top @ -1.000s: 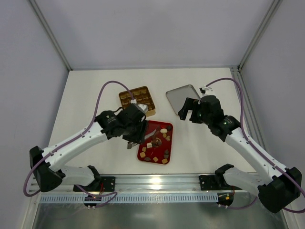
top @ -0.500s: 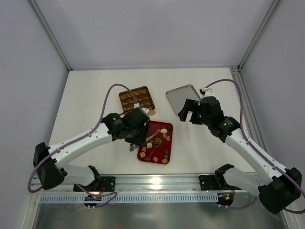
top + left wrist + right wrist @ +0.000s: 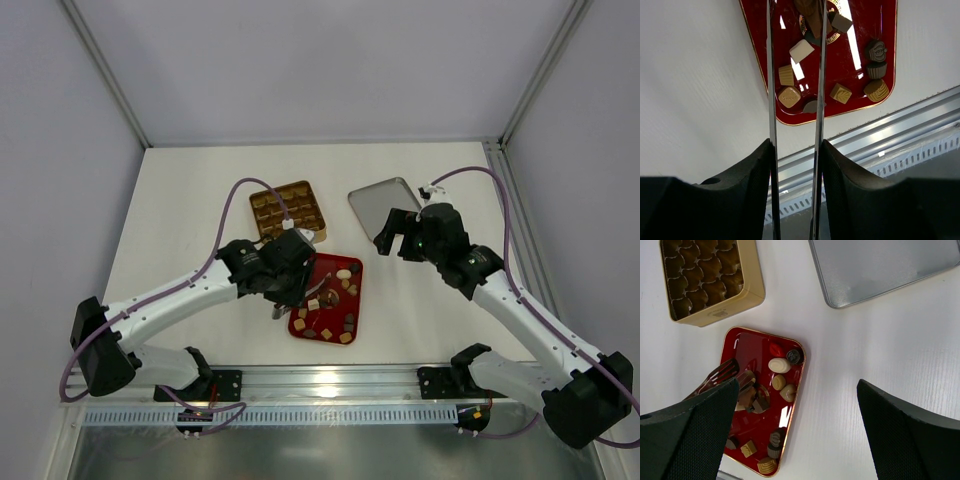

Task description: Pack the chocolate

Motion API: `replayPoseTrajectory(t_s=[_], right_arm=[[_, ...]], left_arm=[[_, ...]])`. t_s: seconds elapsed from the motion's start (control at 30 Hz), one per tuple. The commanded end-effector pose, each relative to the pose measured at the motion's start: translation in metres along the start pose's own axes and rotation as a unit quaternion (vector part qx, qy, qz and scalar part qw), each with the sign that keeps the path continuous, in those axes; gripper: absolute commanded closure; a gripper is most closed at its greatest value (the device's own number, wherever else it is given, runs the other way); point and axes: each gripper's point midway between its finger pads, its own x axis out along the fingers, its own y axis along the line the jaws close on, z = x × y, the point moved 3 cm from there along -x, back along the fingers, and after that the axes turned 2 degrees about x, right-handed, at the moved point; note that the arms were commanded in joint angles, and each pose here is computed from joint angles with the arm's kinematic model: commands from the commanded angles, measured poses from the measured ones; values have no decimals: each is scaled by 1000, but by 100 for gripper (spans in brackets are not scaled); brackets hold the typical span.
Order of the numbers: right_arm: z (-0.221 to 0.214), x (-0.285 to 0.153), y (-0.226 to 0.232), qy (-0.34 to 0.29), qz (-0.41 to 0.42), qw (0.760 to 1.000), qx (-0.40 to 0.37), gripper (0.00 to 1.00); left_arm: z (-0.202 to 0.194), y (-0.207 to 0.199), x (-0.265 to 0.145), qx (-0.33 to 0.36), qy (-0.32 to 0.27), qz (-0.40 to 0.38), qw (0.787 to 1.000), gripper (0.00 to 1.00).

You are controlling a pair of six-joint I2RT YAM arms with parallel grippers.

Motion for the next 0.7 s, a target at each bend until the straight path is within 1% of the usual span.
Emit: replayPoseTrajectory(t_s=[0.0, 0.67], right_arm=[[10, -3, 8, -22, 18, 1000, -1, 0], [7, -1, 6, -20, 15, 1000, 1, 0]], left_arm=[[7, -5, 1, -4, -20, -4, 1000, 58], [4, -8, 6, 0, -11, -7, 1000, 63]])
